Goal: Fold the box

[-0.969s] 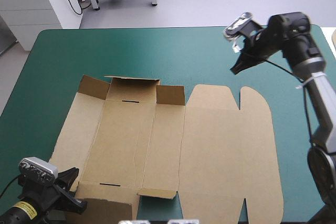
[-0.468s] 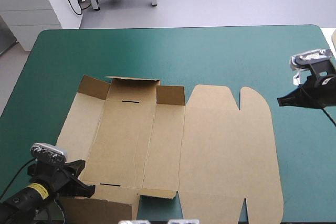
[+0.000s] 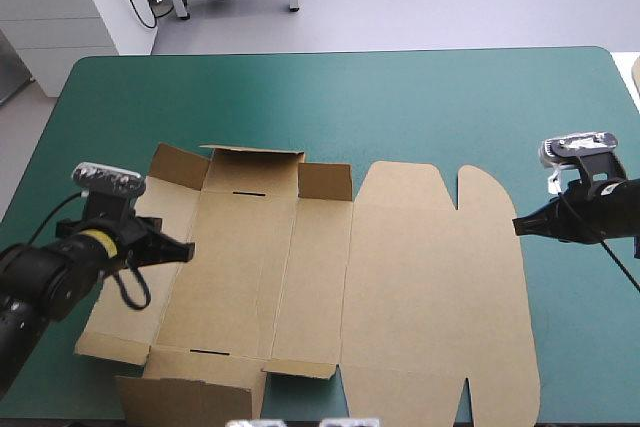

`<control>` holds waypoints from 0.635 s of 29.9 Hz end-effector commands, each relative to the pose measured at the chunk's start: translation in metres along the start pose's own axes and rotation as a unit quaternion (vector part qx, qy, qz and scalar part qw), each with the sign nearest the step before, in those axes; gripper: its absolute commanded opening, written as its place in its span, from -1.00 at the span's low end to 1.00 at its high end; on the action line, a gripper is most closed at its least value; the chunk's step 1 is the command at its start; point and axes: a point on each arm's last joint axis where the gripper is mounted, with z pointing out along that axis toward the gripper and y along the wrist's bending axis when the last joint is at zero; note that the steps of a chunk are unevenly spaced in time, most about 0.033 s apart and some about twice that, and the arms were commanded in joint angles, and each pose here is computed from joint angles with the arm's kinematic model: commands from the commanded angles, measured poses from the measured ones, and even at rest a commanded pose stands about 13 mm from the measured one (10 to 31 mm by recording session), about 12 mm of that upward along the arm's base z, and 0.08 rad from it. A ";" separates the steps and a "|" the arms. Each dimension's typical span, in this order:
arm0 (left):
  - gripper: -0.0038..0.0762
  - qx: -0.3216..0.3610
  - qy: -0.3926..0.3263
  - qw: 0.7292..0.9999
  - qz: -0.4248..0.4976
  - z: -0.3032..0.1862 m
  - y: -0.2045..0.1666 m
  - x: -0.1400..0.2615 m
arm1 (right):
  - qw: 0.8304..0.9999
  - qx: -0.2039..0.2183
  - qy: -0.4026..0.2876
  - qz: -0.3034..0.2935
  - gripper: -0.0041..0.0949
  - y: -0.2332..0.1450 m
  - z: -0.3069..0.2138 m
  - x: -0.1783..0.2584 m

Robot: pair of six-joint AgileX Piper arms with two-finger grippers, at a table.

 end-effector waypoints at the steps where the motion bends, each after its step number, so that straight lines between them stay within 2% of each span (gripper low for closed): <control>1: -0.92 -0.016 -0.014 1.000 -0.018 0.016 0.007 -0.037 | 0.999 0.004 -0.044 -0.007 -0.95 0.002 -0.012 -0.006; 6: -0.92 0.007 0.025 0.997 -0.066 0.040 0.044 -0.062 | 0.999 0.005 -0.046 -0.015 -0.95 0.003 -0.013 -0.006; 9: -0.92 0.033 0.040 0.992 -0.113 0.044 0.075 -0.063 | 0.999 0.004 -0.048 -0.014 -0.95 0.003 -0.013 -0.006; 18: -0.92 0.108 0.111 0.961 -0.229 0.029 0.158 -0.014 | 0.998 0.006 -0.055 -0.016 -0.95 0.003 -0.013 -0.007; 19: -0.92 0.096 0.108 0.959 -0.242 0.028 0.166 -0.009 | 0.998 0.005 -0.056 -0.016 -0.95 0.003 -0.013 -0.007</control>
